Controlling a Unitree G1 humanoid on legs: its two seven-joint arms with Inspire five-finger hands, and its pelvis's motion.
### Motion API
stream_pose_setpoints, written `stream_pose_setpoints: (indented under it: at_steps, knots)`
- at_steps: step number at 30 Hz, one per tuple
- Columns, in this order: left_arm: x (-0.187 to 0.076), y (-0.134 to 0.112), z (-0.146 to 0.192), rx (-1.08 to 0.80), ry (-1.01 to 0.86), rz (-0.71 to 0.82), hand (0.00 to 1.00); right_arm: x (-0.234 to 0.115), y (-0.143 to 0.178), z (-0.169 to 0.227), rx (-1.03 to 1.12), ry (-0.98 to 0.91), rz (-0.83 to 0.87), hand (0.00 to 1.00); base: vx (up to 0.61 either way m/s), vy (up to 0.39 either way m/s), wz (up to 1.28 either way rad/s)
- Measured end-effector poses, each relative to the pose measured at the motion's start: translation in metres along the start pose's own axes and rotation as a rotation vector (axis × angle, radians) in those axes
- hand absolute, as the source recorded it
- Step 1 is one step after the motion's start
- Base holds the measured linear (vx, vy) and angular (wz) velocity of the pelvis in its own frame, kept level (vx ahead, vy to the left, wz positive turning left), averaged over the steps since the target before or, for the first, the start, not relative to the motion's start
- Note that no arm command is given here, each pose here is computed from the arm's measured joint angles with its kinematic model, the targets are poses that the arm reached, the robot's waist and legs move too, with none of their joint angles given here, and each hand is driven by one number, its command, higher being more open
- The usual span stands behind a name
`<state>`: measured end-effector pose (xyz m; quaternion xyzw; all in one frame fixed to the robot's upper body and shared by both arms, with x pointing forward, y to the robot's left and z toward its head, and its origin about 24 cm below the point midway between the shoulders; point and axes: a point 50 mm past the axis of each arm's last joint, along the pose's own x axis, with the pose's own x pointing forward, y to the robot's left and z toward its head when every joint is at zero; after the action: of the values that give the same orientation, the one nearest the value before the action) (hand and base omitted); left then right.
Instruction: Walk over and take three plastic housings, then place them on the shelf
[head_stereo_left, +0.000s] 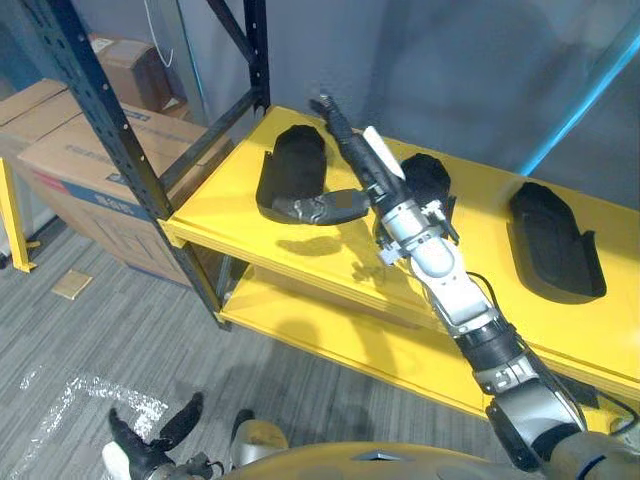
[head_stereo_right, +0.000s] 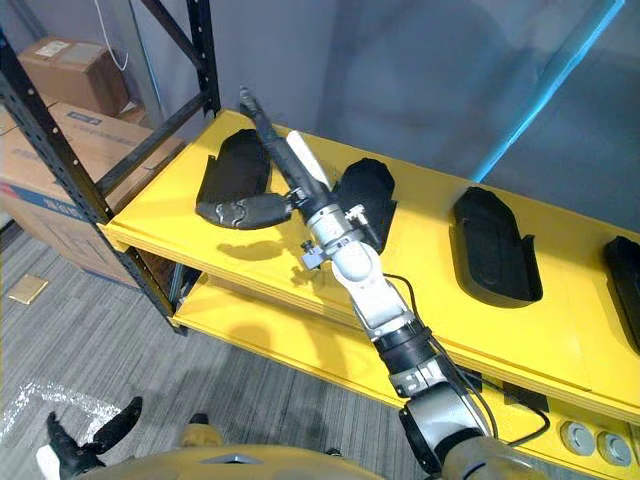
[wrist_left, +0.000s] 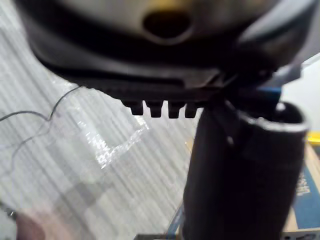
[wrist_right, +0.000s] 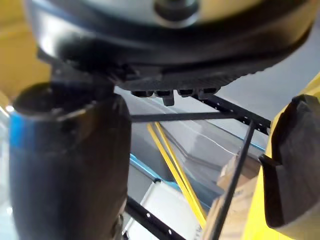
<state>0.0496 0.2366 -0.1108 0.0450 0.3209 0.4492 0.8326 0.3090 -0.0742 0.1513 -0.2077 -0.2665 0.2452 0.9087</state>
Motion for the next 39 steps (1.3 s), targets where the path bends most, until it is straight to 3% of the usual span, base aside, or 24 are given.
stream_pose_setpoints:
  at_steps: [5,9,17,23,28,39]
  knots:
    - [0.002,-0.007,-0.002,-0.005,0.026,-0.151,1.0,0.009,-0.002,-0.02,-0.027,0.158,-0.006,1.0,0.0,0.009,0.07]
    - [-0.001,-0.024,-0.006,-0.04,0.087,-0.34,1.0,0.005,-0.011,-0.044,-0.029,0.308,-0.16,1.0,0.0,0.006,-0.03]
    - [-0.003,-0.038,-0.002,-0.138,0.118,-0.43,1.0,0.009,-0.009,-0.044,0.038,0.316,-0.296,1.0,0.0,0.009,-0.1]
    - [-0.004,-0.046,0.002,-0.143,0.106,-0.479,1.0,0.017,0.005,-0.033,0.082,0.277,-0.24,1.0,0.0,0.0,0.0]
    - [-0.005,-0.045,-0.001,-0.132,0.116,-0.481,1.0,0.022,0.023,-0.025,0.088,0.245,-0.086,1.0,0.0,0.0,0.0]
    - [-0.003,-0.04,-0.007,-0.119,0.148,-0.455,1.0,0.025,0.033,-0.009,0.079,0.194,0.034,1.0,0.0,0.001,0.0]
